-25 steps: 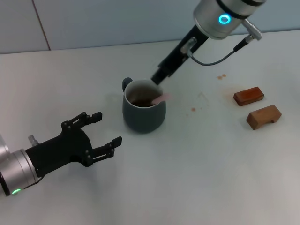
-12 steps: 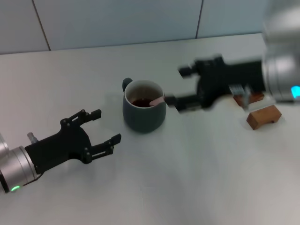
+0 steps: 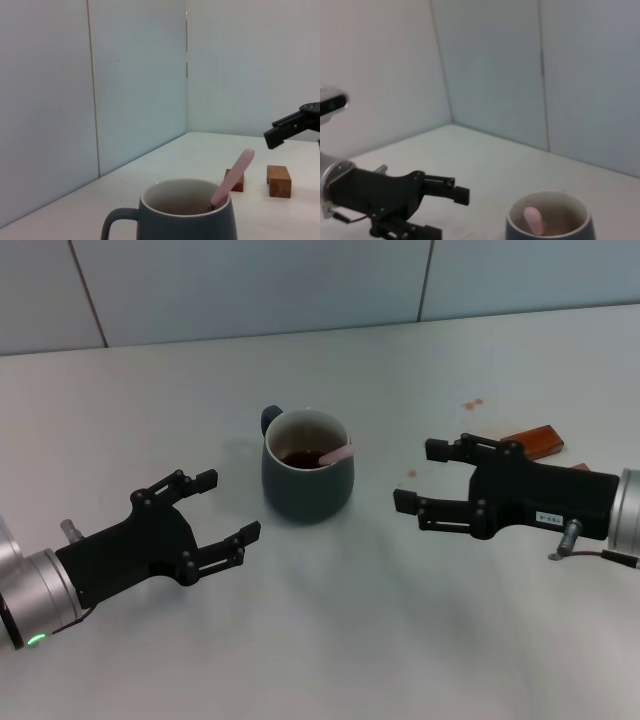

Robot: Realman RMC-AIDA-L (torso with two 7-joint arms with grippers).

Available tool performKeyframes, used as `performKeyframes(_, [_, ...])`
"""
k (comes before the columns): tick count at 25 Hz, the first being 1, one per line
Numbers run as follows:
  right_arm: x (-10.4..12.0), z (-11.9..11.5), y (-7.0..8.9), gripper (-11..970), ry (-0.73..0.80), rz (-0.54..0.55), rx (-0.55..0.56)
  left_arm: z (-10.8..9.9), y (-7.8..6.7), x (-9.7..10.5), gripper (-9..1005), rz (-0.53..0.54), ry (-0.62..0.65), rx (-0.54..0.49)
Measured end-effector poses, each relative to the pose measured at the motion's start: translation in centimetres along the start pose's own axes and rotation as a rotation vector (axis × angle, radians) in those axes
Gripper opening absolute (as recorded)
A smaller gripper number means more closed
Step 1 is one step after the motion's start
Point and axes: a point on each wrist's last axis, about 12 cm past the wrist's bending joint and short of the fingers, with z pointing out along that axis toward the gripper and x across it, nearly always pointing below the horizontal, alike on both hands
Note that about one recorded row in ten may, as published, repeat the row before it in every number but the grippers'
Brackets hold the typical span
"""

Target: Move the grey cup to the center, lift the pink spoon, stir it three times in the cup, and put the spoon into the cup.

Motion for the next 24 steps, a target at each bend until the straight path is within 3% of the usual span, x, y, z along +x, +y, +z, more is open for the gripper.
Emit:
performKeyframes(3, [0.8,-0.6,-1.2,830,-0.042,0.035,0.030,0.0,0.0,0.0,850,-0.001,-0.001,0.001])
performKeyframes(8, [1.2,-0.8,-1.7,831,-0.052,0.062,0.041,0.0,-0.1,0.1,850,-0.007,0.000,-0.002])
performKeyframes(24, [1.4,-0.8,-1.6,830,-0.050,0.068,0.038,0.0,-0.1,0.1,850,-0.010,-0.001,-0.001])
